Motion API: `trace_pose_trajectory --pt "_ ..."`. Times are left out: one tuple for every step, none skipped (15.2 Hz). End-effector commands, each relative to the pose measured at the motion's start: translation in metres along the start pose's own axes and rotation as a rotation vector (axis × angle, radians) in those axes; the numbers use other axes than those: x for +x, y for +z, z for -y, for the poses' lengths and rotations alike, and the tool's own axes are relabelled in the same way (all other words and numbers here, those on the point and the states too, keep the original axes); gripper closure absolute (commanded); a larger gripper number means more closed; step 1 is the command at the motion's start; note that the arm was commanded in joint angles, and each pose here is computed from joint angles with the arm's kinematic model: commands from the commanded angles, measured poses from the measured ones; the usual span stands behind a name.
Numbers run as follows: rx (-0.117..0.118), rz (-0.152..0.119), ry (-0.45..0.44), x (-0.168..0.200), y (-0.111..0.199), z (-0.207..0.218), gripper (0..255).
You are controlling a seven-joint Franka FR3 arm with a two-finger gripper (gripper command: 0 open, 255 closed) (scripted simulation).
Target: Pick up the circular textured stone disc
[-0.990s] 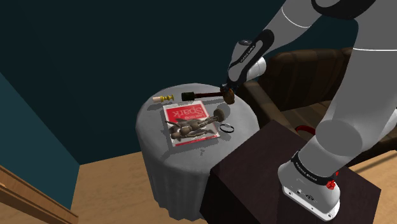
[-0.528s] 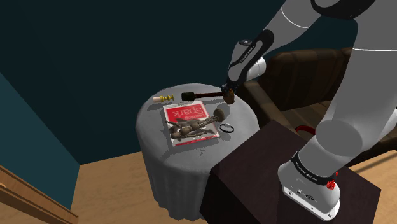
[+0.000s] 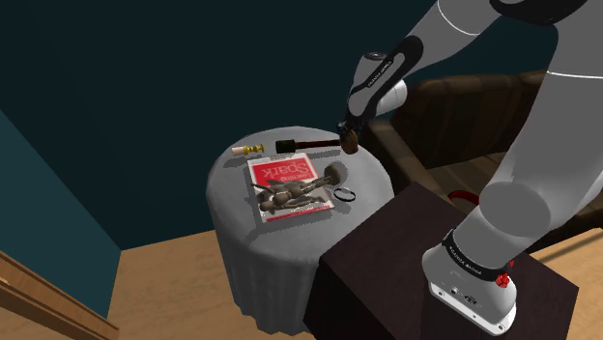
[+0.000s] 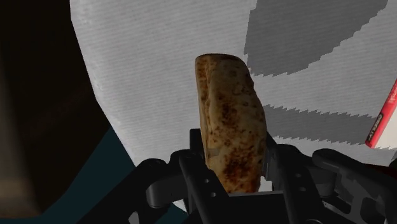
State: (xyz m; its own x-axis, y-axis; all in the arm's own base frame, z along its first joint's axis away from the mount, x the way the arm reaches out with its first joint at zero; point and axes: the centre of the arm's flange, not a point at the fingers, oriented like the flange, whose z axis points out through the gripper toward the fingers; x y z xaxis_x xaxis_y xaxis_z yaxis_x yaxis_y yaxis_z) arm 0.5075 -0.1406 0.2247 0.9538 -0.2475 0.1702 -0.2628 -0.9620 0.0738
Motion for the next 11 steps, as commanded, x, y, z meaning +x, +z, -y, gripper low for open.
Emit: trace_pose_trajectory --pt "0.000 0.000 0.000 0.002 -0.011 -0.001 255" --pt "0.000 0.000 0.000 0.003 -0.017 -0.001 255" --pt "0.000 0.000 0.000 0.004 -0.022 -0.002 255" --pt "0.000 0.000 0.000 0.004 -0.027 -0.002 255" --pt "0.000 0.000 0.000 0.005 -0.032 -0.003 255" --pt "0.000 0.000 0.000 0.006 -0.037 -0.003 255" --pt "0.000 0.000 0.000 0.007 -0.043 -0.003 255" --pt "0.000 0.000 0.000 0.008 -0.048 -0.004 255" --pt "0.000 0.000 0.000 0.009 -0.053 -0.004 255" --pt "0.000 0.000 0.000 0.009 -0.054 -0.004 255" --pt "0.000 0.000 0.000 0.009 -0.054 -0.004 255"
